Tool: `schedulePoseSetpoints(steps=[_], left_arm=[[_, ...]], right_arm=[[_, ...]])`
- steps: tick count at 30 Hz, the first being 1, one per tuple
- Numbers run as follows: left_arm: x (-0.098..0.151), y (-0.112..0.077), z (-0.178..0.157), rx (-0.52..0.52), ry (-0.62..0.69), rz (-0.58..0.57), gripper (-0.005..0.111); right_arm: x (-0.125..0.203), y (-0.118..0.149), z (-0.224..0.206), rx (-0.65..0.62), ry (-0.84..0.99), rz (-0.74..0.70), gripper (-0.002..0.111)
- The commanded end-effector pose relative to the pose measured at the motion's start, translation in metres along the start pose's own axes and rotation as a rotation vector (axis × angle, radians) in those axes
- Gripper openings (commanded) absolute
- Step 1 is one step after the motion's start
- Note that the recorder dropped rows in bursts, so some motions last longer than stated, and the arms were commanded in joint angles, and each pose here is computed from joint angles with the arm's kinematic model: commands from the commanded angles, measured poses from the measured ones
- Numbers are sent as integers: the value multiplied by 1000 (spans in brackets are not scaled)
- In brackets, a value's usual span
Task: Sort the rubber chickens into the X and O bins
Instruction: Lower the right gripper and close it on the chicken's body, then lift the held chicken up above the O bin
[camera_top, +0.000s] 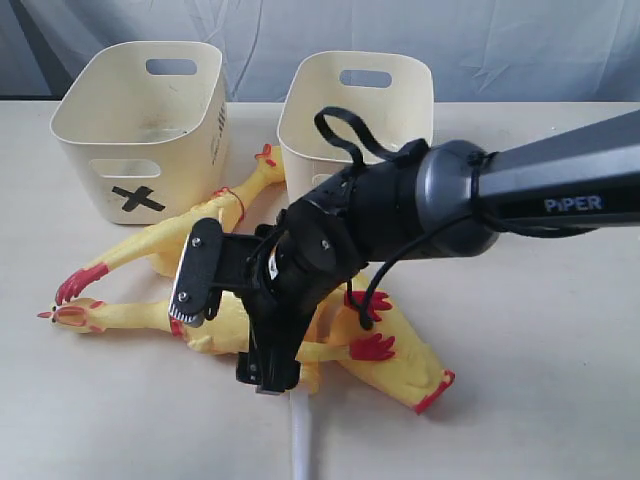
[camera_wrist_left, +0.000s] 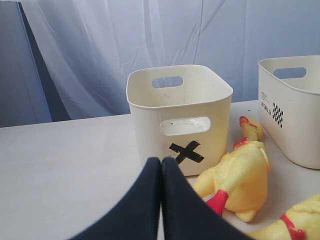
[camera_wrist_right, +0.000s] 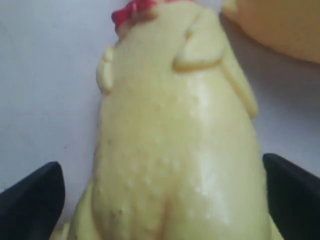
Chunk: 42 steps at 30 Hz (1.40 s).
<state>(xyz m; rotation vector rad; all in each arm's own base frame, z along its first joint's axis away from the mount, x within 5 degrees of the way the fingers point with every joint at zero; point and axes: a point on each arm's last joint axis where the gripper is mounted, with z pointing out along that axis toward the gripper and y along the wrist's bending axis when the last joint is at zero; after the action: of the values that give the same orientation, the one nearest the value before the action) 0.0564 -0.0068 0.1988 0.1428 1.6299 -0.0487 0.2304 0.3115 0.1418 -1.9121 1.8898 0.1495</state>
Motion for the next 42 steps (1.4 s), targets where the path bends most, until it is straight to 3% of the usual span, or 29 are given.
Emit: schedulePoseSetpoints(steps=[1, 4, 10, 18, 28, 32, 37, 40, 42], left_arm=[[-2, 0, -1, 2, -18, -6, 0], [-2, 0, -1, 2, -18, -6, 0], [-2, 0, -1, 2, -18, -6, 0], [-2, 0, -1, 2, -18, -6, 0], [-2, 0, -1, 2, -18, -6, 0], [-2, 0, -1, 2, -18, -6, 0], [-2, 0, -1, 2, -18, -6, 0], [-2, 0, -1, 2, -18, -6, 0], [-2, 0, -1, 2, -18, -6, 0]], right_arm=[[3, 6, 10, -29, 37, -15, 96], [-3, 11, 9, -20, 26, -62, 76], [-22, 23, -3, 32, -30, -191, 0], [-40, 23, -33, 104, -142, -212, 3], [-56, 15, -105, 198, -324, -143, 3], [-64, 8, -133, 295, -449, -135, 3], [-71, -20, -155, 526, -662, -103, 3], [-58, -54, -161, 654, -771, 127, 3], [-38, -81, -162, 734, -824, 417, 3]])
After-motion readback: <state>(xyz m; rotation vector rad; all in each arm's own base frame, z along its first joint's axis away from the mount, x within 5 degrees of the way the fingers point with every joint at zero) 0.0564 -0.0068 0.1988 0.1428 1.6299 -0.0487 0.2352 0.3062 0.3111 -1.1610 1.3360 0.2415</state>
